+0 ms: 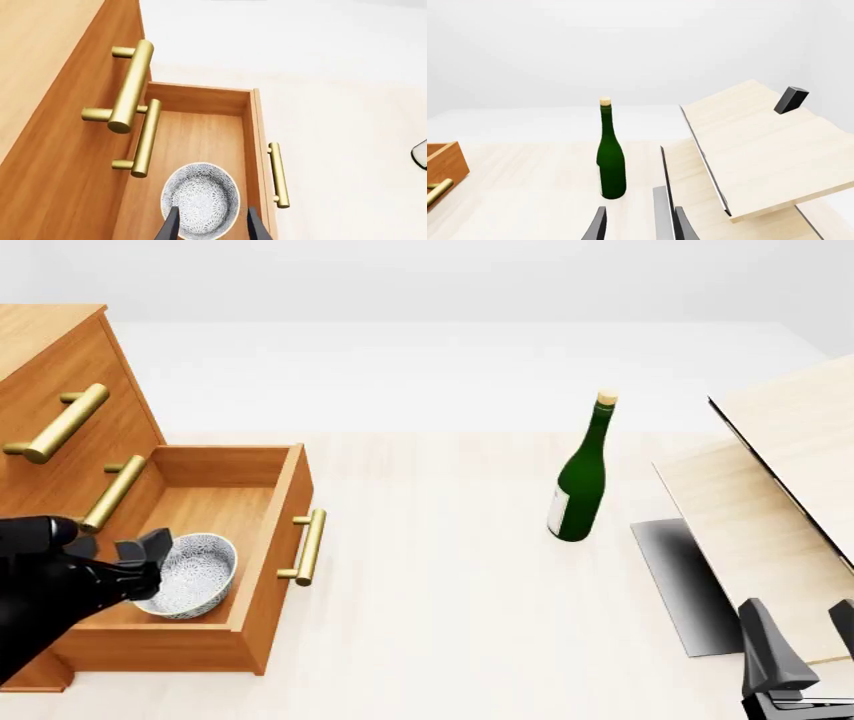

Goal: Put the bowl in the bottom drawer of the cabinet and close it.

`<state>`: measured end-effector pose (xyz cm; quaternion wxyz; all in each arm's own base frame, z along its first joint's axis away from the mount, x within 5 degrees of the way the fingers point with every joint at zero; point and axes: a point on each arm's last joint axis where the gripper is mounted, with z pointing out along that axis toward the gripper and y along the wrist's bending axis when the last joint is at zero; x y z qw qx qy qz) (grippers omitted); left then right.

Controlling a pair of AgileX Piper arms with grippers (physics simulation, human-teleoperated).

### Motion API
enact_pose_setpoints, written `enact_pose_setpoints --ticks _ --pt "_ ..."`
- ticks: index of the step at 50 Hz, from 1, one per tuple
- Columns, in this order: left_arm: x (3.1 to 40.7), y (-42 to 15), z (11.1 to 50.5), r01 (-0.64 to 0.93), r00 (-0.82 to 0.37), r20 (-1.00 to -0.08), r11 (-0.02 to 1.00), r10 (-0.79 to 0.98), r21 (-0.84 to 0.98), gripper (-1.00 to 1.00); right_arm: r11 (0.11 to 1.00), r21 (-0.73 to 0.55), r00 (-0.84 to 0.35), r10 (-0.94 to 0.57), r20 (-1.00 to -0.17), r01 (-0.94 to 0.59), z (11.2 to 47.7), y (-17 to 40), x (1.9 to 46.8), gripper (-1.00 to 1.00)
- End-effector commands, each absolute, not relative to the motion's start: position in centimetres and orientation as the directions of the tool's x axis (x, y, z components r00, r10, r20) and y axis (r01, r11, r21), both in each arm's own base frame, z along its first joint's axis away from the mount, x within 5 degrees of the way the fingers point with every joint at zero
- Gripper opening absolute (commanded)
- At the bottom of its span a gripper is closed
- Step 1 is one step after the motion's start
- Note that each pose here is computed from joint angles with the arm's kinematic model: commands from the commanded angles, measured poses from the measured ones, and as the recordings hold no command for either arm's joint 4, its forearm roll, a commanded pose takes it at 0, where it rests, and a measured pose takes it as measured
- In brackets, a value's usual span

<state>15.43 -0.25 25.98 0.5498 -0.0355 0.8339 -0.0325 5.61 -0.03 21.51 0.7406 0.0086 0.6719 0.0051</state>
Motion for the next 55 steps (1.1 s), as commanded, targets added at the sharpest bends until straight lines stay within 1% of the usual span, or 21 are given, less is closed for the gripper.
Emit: enact_pose_setpoints --ticks 1,21,32,37,55 --pt "15.0 -0.9 26.6 0.023 -0.385 -0.920 0.995 -0.077 -0.093 1.00 1.000 0.020 0.097 0.019 -0.995 0.004 21.5 0.0 5.6 1.00" --pt "15.1 -3.1 27.6 0.148 -0.391 -0.919 0.981 -0.059 -0.126 1.00 1.000 0.020 0.097 0.020 -0.995 0.004 21.5 0.0 5.6 1.00" --pt "15.1 -3.8 27.9 0.188 -0.396 -0.917 0.972 -0.053 -0.137 1.00 1.000 0.021 0.097 0.020 -0.995 0.004 21.5 0.0 5.6 1.00" --pt "14.9 -4.2 28.4 0.216 -0.381 -0.923 0.967 -0.043 -0.134 1.00 1.000 0.020 0.098 0.019 -0.995 0.004 21.5 0.0 5.6 1.00" --pt "14.7 -6.2 28.5 0.316 -0.410 -0.911 0.931 -0.038 -0.181 1.00 1.000 0.021 0.097 0.020 -0.995 0.004 21.5 0.0 5.6 1.00"
